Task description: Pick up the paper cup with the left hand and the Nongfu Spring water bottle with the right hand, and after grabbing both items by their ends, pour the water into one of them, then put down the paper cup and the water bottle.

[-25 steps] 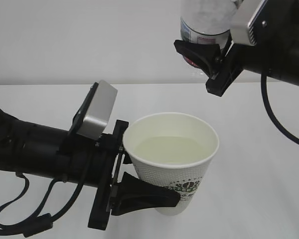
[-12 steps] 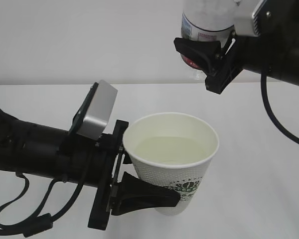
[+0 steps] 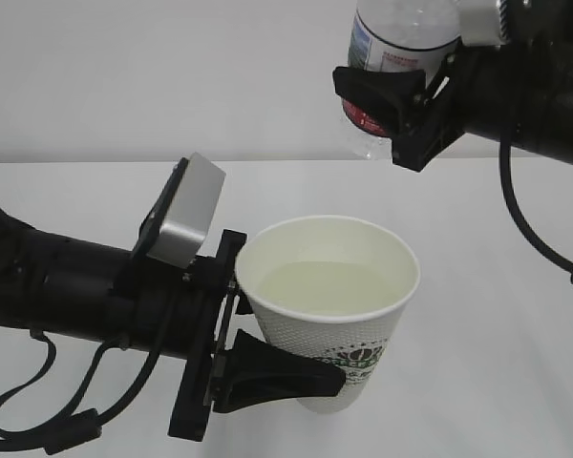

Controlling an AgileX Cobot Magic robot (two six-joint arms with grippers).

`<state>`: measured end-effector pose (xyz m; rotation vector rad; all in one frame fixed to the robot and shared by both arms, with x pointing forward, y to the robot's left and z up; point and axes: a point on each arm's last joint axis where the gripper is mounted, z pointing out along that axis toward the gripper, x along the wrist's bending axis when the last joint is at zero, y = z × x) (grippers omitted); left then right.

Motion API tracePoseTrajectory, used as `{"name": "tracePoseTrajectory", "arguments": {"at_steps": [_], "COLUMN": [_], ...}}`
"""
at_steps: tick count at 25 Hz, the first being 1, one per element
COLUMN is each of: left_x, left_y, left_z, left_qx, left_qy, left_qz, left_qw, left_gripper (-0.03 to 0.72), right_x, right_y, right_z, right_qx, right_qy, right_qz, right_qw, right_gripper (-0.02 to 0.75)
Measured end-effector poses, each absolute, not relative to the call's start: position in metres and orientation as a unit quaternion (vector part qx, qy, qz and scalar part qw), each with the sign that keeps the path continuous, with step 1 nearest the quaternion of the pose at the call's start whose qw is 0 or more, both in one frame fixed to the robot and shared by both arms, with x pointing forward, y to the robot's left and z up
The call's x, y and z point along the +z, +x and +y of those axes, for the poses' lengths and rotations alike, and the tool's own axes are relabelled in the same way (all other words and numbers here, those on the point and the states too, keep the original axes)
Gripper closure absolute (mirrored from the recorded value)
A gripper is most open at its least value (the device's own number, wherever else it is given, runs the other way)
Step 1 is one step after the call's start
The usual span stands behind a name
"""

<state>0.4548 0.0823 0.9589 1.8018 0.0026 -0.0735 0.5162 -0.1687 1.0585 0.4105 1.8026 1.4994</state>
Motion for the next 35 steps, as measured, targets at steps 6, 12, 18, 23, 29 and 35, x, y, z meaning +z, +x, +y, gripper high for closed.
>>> {"name": "tracePoseTrajectory", "arguments": {"at_steps": [6,12,18,23,29,35], "left_x": [0.9589,0.9589,0.9589,0.9589,0.9589,0.9589], "left_y": [0.4548,0.4548,0.4548,0.4548,0.4548,0.4548], "left_z": [0.0823,0.0823,0.0823,0.0823,0.0823,0.0823], "left_qx": [-0.032,-0.032,-0.032,-0.032,-0.032,-0.032], "left_qy": [0.784,0.784,0.784,0.784,0.784,0.784], "left_qz": [0.001,0.001,0.001,0.001,0.001,0.001], "left_qw": [0.620,0.620,0.620,0.620,0.620,0.620], "left_gripper": [0.229,0.229,0.230,0.230,0.230,0.230], "right_x": [1.0585,1.0584,1.0579,1.0579,1.0545,1.0492], "right_y": [0.5162,0.5163,0.5165,0.5165,0.5181,0.5205], "right_z": [-0.1687,-0.1688,-0.1690,-0.1690,-0.1710,-0.1746], "right_qx": [0.598,0.601,0.599,0.599,0.582,0.555], "right_qy": [0.186,0.194,0.196,0.196,0.209,0.231], "right_qz": [0.697,0.695,0.696,0.696,0.706,0.720], "right_qw": [0.350,0.344,0.344,0.344,0.345,0.347], "right_gripper": [0.248,0.248,0.248,0.248,0.248,0.248]}}
